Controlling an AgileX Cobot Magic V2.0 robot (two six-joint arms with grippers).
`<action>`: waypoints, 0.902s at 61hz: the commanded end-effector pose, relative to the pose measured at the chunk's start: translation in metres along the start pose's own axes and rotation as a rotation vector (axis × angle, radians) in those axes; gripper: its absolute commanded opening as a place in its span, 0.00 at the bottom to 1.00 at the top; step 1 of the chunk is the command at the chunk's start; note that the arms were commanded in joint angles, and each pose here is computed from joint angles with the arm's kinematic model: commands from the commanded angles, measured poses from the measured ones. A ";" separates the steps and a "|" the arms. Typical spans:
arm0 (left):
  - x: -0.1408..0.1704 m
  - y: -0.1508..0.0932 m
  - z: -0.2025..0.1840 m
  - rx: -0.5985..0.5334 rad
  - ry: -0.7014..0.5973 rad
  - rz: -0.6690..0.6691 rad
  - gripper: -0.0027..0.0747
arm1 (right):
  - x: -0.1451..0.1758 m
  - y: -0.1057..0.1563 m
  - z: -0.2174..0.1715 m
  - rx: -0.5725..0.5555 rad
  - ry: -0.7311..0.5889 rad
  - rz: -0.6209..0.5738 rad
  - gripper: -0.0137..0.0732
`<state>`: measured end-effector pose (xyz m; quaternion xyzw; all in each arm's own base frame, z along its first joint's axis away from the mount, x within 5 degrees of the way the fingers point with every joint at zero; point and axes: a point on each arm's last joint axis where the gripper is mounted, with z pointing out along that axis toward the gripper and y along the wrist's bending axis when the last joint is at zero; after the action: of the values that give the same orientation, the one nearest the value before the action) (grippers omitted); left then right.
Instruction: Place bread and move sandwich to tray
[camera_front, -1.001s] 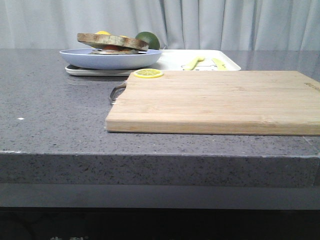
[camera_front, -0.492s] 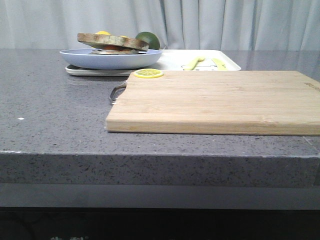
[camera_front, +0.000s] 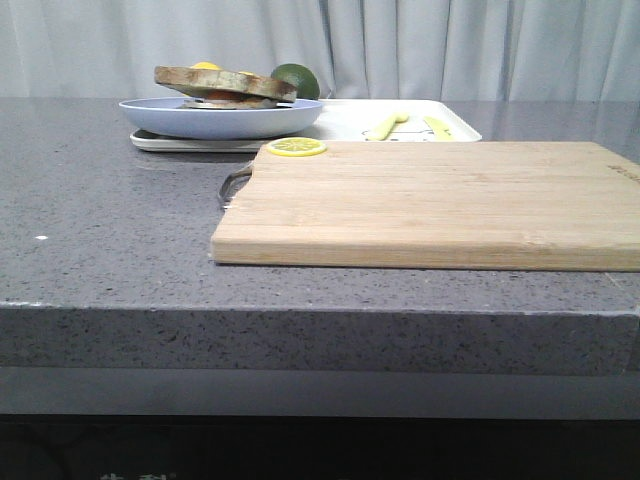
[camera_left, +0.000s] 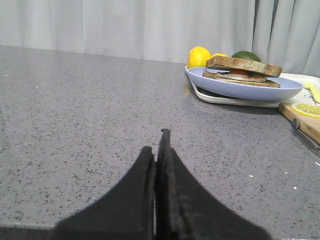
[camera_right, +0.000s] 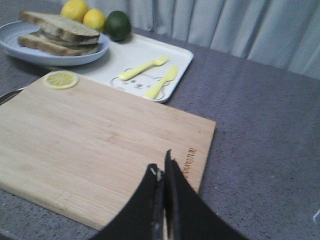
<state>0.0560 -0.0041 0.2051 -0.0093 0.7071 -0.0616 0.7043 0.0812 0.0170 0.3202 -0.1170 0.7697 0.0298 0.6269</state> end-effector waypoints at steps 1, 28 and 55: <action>-0.006 -0.001 -0.002 0.020 -0.096 -0.001 0.01 | 0.010 -0.005 -0.010 0.115 -0.189 0.036 0.08; -0.006 -0.001 -0.002 0.020 -0.096 -0.001 0.01 | 0.114 0.000 -0.006 0.228 -0.304 0.048 0.08; -0.006 -0.001 -0.002 0.020 -0.094 -0.001 0.01 | 0.117 0.000 -0.005 0.226 -0.299 0.067 0.08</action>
<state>0.0560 -0.0041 0.2051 -0.0093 0.7071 -0.0616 0.7043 0.0569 0.0026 0.1966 -0.0285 0.7118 -0.0071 0.7018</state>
